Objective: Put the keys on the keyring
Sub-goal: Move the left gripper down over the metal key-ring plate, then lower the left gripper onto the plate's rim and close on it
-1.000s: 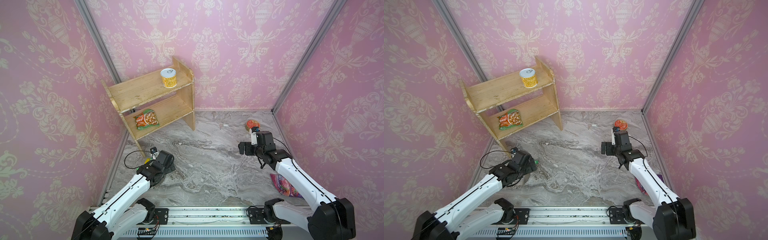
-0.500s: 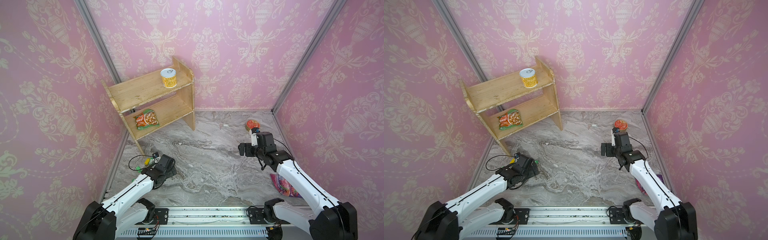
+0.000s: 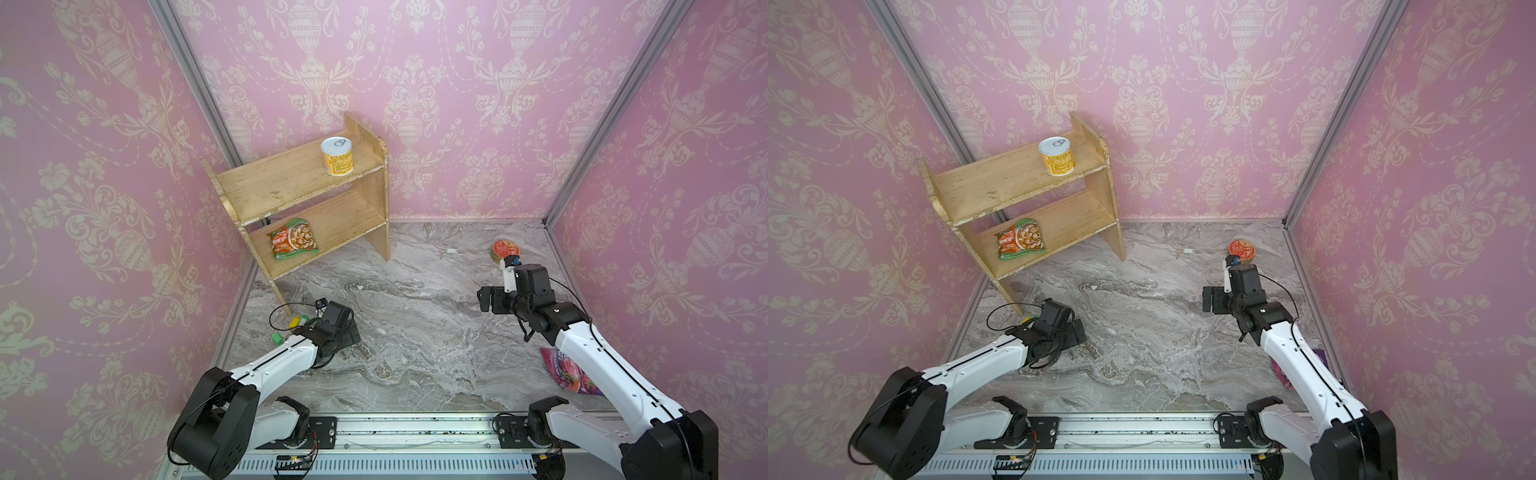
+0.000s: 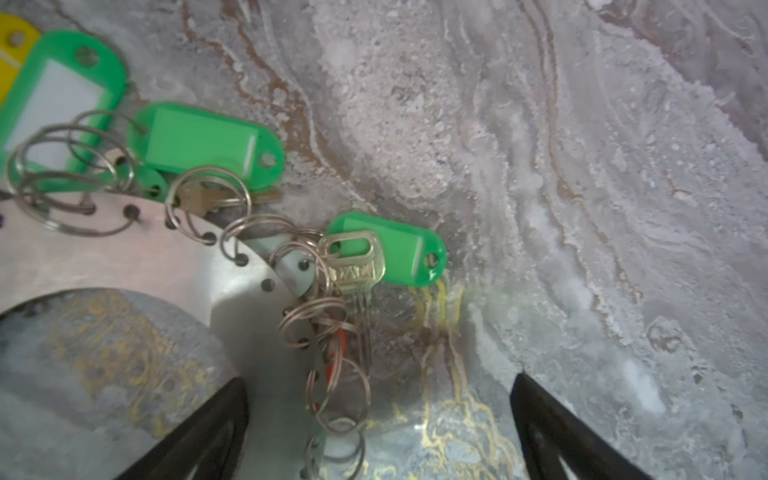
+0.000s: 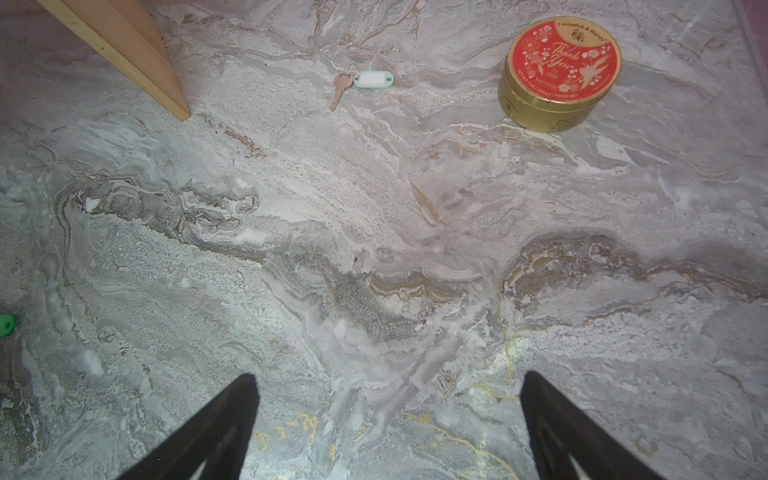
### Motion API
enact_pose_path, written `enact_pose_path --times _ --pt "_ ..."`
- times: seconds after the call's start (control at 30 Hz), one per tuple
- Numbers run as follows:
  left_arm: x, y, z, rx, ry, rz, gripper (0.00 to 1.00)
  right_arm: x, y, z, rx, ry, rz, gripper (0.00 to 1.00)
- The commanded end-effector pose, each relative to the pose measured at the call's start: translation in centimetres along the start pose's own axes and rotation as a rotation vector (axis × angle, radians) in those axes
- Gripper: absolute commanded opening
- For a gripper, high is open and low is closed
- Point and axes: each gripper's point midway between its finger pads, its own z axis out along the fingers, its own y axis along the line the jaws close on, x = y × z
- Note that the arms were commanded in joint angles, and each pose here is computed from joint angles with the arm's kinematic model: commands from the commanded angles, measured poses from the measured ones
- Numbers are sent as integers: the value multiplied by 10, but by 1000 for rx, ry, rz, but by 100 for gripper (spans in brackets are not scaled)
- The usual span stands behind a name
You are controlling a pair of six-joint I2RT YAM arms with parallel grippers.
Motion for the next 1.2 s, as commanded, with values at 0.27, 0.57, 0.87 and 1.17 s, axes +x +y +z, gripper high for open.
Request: enact_pose_path --times 0.27,0.57,0.87,1.17 --pt "42 -83 20 195 205 216 91 -5 1 -8 5 -16 16 100" --pt "47 -142 23 268 233 334 87 -5 3 -11 -6 -9 13 100" --pt "10 -153 -16 207 82 394 83 -7 9 -15 -37 -10 27 99" --pt "13 -158 -21 93 69 503 56 -8 13 -13 -60 -10 53 100"
